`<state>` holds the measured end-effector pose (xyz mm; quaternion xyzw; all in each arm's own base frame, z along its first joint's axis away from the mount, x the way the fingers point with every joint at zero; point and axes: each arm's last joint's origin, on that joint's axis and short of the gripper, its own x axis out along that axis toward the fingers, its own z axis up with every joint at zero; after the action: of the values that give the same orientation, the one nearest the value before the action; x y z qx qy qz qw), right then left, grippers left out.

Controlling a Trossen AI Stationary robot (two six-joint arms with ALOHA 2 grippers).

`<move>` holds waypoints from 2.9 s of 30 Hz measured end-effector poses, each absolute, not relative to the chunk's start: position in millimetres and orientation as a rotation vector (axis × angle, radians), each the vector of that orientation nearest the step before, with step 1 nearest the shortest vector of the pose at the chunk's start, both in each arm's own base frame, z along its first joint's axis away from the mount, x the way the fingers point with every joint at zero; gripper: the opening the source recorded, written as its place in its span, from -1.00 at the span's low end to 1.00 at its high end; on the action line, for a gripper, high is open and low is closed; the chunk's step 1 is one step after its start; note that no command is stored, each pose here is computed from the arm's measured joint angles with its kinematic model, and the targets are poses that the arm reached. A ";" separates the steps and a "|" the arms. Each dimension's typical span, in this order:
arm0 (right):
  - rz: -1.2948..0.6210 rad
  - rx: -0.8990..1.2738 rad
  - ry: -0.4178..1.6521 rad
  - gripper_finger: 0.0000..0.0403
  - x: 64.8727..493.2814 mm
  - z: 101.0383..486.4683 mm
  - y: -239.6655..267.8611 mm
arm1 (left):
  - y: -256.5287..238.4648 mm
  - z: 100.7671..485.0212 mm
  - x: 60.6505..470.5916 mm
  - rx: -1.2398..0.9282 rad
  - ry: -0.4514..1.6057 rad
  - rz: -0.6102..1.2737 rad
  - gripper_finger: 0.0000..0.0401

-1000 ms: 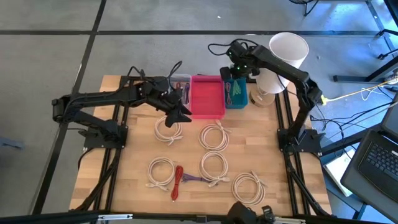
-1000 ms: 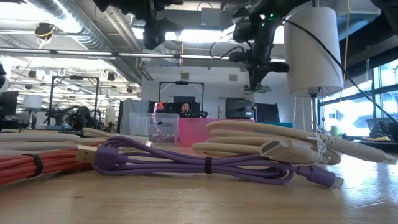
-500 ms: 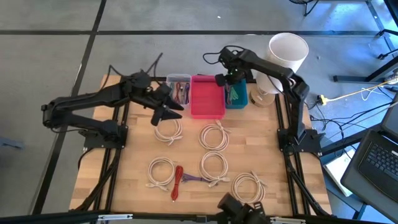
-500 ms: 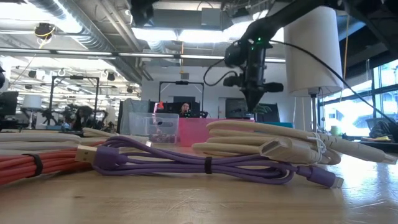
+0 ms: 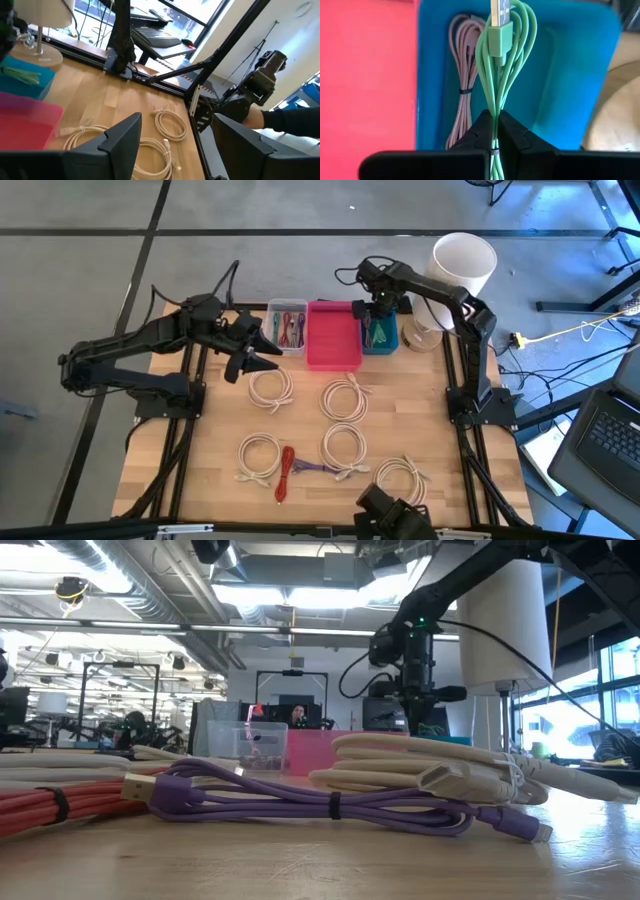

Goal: Pick & Place USB Port
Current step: Put the green USB cable into the blue bin, then put the purple USB cable into the blue bin

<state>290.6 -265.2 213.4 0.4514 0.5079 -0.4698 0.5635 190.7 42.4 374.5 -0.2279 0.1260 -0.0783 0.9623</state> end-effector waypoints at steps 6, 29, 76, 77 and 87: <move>-1.096 1.129 1.147 -0.95 291.4 195.8 -263.9 | 42.0 373.0 189.5 -0.440 0.270 -0.159 0.17; -1.076 1.105 1.053 -0.41 292.6 169.5 -265.2 | 41.8 369.9 188.9 -0.453 0.301 -0.154 0.17; -0.066 0.772 0.923 0.07 309.2 354.8 67.9 | 42.0 369.4 188.8 -0.451 0.305 -0.152 0.17; -0.034 0.773 0.914 0.07 309.5 355.3 80.2 | 42.0 369.4 188.8 -0.451 0.306 -0.152 0.17; 0.148 0.663 1.082 0.07 341.7 297.2 148.3 | 42.9 369.7 189.2 -0.457 0.297 -0.123 0.17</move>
<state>341.7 148.3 297.2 0.3092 0.5050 0.0688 0.8028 189.2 42.9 369.7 -0.2257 0.1466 -0.0605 0.9612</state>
